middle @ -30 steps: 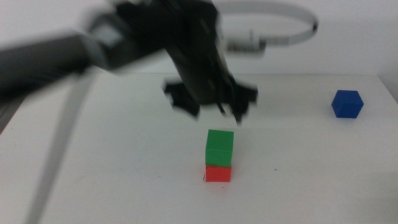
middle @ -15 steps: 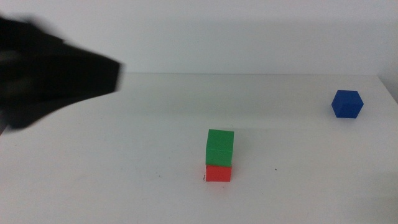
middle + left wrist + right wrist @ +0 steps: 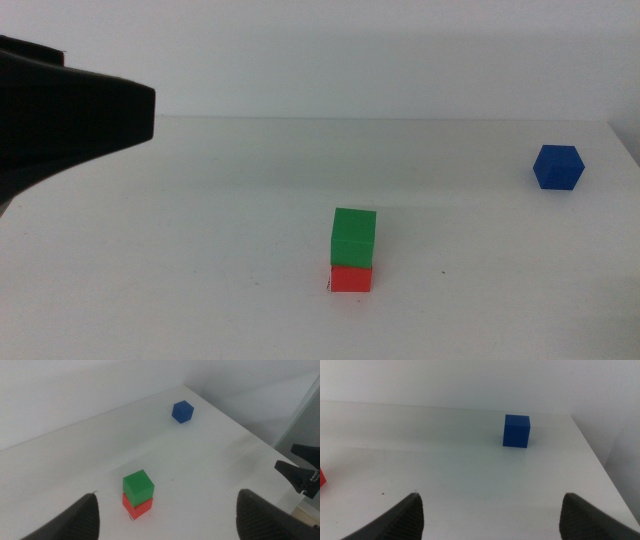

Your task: Stack red cubes first, then green, then blue cubes in a specific spot.

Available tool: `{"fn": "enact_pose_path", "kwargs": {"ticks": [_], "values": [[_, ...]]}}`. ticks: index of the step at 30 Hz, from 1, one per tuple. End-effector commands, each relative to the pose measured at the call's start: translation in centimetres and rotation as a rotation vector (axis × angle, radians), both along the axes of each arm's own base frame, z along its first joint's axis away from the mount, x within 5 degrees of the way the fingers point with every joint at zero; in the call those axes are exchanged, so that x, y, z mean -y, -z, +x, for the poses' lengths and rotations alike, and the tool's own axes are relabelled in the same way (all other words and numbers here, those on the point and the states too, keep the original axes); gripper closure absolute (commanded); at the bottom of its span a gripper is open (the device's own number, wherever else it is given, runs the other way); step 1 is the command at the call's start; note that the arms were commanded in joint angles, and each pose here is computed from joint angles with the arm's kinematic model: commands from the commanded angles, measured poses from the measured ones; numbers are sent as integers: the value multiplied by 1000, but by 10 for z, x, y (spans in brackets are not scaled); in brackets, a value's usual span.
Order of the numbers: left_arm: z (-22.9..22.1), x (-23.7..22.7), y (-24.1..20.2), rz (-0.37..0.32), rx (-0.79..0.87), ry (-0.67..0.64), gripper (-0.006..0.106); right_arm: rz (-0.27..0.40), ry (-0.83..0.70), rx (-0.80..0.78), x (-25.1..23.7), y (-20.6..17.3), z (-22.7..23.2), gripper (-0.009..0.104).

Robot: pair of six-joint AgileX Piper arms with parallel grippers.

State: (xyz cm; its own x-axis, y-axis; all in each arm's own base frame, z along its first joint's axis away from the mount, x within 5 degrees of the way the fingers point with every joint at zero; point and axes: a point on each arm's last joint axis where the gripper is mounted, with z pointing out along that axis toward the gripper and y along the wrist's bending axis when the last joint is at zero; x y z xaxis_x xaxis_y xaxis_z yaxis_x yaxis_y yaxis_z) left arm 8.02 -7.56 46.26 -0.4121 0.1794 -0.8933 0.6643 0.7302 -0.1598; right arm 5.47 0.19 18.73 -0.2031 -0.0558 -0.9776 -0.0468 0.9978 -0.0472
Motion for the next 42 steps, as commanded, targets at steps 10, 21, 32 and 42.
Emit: {"fn": "enact_pose_path", "kwargs": {"ticks": [10,21,32,42], "values": [[0,0,-1,-20,3,-7,7,-109,-5,57,1,-4,1,2],[1,0,-2,-34,19,-11,7,43,2,112,0,-10,1,2],[1,0,-3,-36,21,-12,7,95,4,257,0,-23,2,2],[1,0,-3,-39,24,-13,7,152,22,-226,-5,-123,72,2]]}}
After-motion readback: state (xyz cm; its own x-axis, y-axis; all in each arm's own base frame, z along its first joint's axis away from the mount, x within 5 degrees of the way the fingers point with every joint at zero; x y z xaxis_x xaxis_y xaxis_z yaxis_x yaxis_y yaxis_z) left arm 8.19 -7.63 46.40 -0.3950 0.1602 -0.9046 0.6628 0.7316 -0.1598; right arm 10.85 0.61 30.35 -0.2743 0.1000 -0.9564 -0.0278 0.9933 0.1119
